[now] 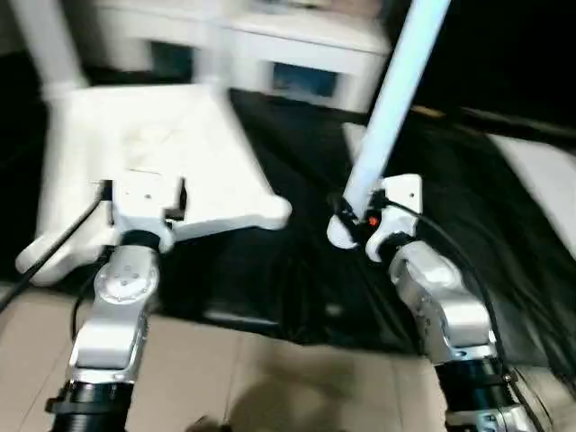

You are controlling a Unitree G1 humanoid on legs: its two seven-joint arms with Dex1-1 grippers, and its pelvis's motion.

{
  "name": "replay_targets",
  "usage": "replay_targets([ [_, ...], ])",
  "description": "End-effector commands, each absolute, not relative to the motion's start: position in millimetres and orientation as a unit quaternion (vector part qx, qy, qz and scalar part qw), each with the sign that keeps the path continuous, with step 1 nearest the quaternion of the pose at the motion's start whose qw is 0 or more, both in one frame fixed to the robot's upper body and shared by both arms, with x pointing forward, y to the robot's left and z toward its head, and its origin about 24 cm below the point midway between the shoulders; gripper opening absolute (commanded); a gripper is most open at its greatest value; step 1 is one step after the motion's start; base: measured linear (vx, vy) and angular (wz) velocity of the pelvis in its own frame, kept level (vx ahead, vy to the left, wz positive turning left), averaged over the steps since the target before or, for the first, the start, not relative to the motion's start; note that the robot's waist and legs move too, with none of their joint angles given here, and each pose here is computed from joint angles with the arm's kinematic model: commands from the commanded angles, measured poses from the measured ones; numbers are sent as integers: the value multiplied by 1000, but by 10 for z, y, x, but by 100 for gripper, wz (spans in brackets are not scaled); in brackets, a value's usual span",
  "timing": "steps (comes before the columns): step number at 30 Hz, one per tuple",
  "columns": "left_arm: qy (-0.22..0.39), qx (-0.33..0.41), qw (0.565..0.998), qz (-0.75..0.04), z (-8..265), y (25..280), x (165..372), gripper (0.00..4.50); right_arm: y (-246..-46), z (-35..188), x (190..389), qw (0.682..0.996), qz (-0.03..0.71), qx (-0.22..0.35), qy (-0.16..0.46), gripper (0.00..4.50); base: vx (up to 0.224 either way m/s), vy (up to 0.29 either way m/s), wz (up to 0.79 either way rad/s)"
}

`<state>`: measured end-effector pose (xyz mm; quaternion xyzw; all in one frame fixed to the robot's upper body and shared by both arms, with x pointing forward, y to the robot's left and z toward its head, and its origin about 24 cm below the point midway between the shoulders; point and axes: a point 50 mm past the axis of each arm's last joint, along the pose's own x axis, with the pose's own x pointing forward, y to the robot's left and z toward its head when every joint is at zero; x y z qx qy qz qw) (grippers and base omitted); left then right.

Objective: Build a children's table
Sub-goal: Move to table

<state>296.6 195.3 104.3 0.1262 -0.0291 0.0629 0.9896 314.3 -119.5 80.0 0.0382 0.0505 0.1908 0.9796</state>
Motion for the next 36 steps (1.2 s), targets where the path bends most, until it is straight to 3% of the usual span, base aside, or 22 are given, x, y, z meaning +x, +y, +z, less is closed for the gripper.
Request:
replay_targets([
  [1, -41, 133, 989, 55, 1066, 1880, 2982, 381, -1262, 828, 3165, 983, 175, 33, 42, 188, -20, 197, -47],
  [11, -41, 109, 989, 92, 1045, 1820, 2947, 381, -1276, 820, 3151, 985, 167, 7, 34, 188, -47, 198, -21],
  [15, -34, 137, 986, 91, 1041, 1806, 2949, 381, -1301, 831, 3149, 985, 166, 15, 34, 188, -73, -15, 0],
  [36, -31, 116, 991, 65, 1022, 1755, 2959, 381, -1267, 855, 3167, 979, 203, 11, 35, 188, -9, -30, 11],
])
